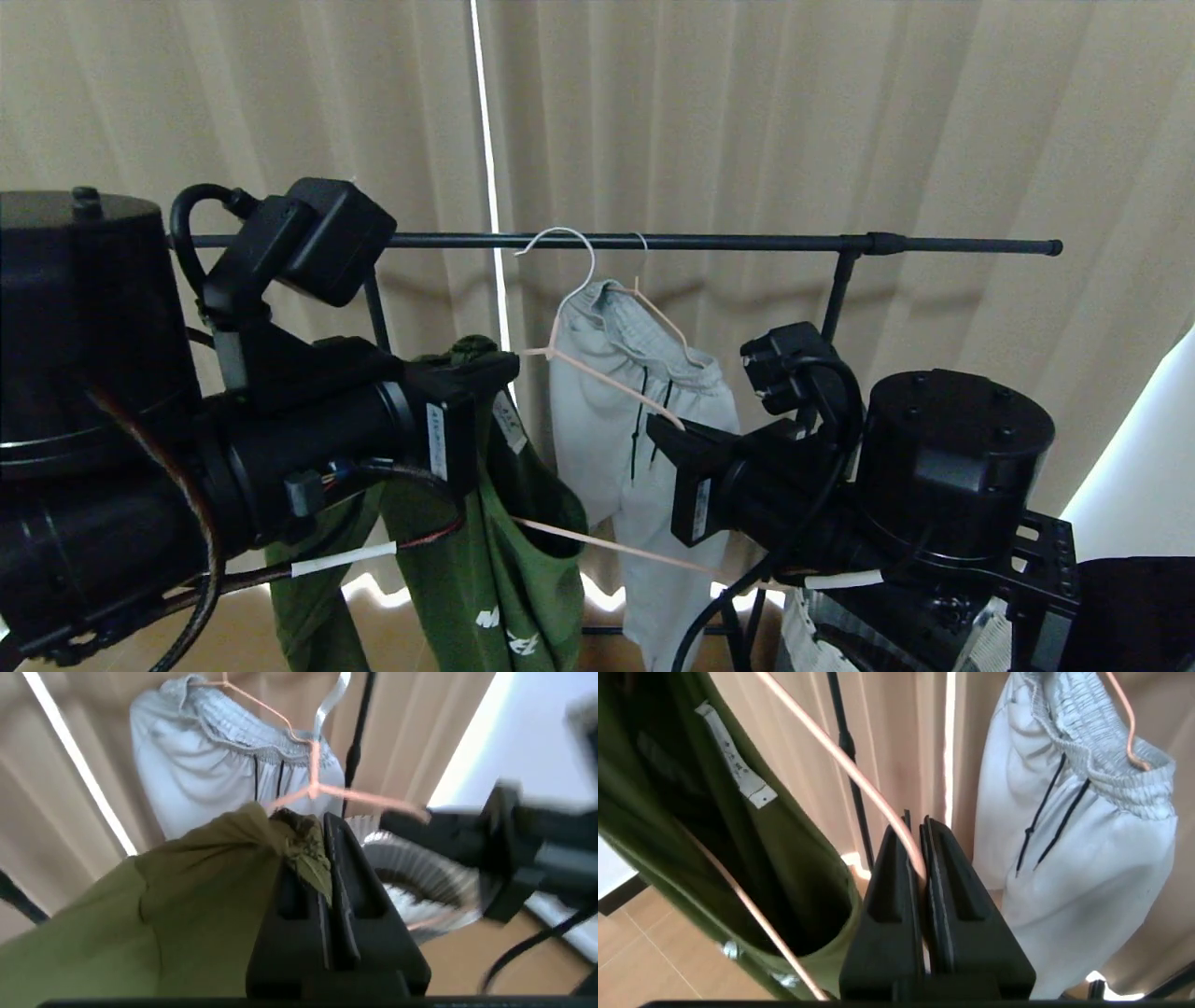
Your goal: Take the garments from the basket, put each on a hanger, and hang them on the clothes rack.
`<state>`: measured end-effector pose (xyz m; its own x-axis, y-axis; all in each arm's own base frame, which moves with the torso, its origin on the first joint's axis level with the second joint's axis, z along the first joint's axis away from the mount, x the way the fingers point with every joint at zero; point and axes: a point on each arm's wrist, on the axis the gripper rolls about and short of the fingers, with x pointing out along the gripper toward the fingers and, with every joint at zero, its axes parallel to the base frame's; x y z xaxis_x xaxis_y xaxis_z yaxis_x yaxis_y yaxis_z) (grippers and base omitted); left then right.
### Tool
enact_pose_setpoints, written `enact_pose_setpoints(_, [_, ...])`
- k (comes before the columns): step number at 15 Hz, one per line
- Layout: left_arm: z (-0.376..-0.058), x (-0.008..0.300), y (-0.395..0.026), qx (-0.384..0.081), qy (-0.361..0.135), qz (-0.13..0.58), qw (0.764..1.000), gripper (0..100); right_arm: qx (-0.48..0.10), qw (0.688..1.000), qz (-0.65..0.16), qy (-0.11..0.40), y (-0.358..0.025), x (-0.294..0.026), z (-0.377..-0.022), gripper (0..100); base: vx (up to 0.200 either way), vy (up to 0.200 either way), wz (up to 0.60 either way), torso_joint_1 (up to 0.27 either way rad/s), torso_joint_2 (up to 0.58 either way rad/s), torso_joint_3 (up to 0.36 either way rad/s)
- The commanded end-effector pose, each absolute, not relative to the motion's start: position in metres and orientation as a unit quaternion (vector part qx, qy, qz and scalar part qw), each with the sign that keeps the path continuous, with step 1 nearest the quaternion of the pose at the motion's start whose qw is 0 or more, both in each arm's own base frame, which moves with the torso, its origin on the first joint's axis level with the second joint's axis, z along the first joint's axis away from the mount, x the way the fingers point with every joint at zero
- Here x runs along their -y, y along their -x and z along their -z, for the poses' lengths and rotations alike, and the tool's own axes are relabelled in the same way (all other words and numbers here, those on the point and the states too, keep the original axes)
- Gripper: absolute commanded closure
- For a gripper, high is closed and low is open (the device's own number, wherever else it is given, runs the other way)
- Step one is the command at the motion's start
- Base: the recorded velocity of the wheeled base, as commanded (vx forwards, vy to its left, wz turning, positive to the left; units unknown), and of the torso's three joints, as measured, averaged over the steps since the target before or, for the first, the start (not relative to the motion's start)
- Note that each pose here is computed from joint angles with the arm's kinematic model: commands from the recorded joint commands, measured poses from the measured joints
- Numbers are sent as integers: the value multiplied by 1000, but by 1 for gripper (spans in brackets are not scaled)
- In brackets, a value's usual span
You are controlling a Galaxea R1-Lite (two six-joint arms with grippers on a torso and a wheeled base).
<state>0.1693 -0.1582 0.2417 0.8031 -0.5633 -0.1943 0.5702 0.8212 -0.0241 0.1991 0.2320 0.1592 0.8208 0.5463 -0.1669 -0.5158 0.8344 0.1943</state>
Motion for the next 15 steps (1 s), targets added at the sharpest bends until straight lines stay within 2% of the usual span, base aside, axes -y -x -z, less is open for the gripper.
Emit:
enact_pose_setpoints(1, [-229, 153, -163, -93, -39, 309, 946, 100, -107, 950, -283, -71, -196, -233, -161, 100, 0, 0, 0, 0, 0, 0])
enact_pose_setpoints(2, [-230, 151, -161, -90, -39, 310, 946, 100, -106, 950, -286, -71, -195, -234, -161, 100, 0, 0, 0, 0, 0, 0])
enact_pose_setpoints(3, [-230, 149, -159, -89, -39, 310, 946, 0, -105, 950, -286, -72, -195, -234, -162, 100, 0, 0, 0, 0, 0, 0])
enact_pose_setpoints(6, [-231, 143, -153, -79, -50, 311, 946, 0, -98, 950, -285, -76, -195, -232, -166, 100, 0, 0, 0, 0, 0, 0])
enact_pose_setpoints(9, [-221, 126, -135, -64, -100, 318, 941, 0, -85, 953, -278, -85, -191, -219, -176, 100, 0, 0, 0, 0, 0, 0])
enact_pose_setpoints(13, [-228, 119, -130, -25, -104, 321, 941, 0, -82, 957, -266, -85, -186, -201, -180, 100, 0, 0, 0, 0, 0, 0])
enact_pose_setpoints(15, [-229, 107, -128, 0, -164, 299, 940, 0, -96, 961, -254, -55, -184, -190, -170, 100, 0, 0, 0, 0, 0, 0])
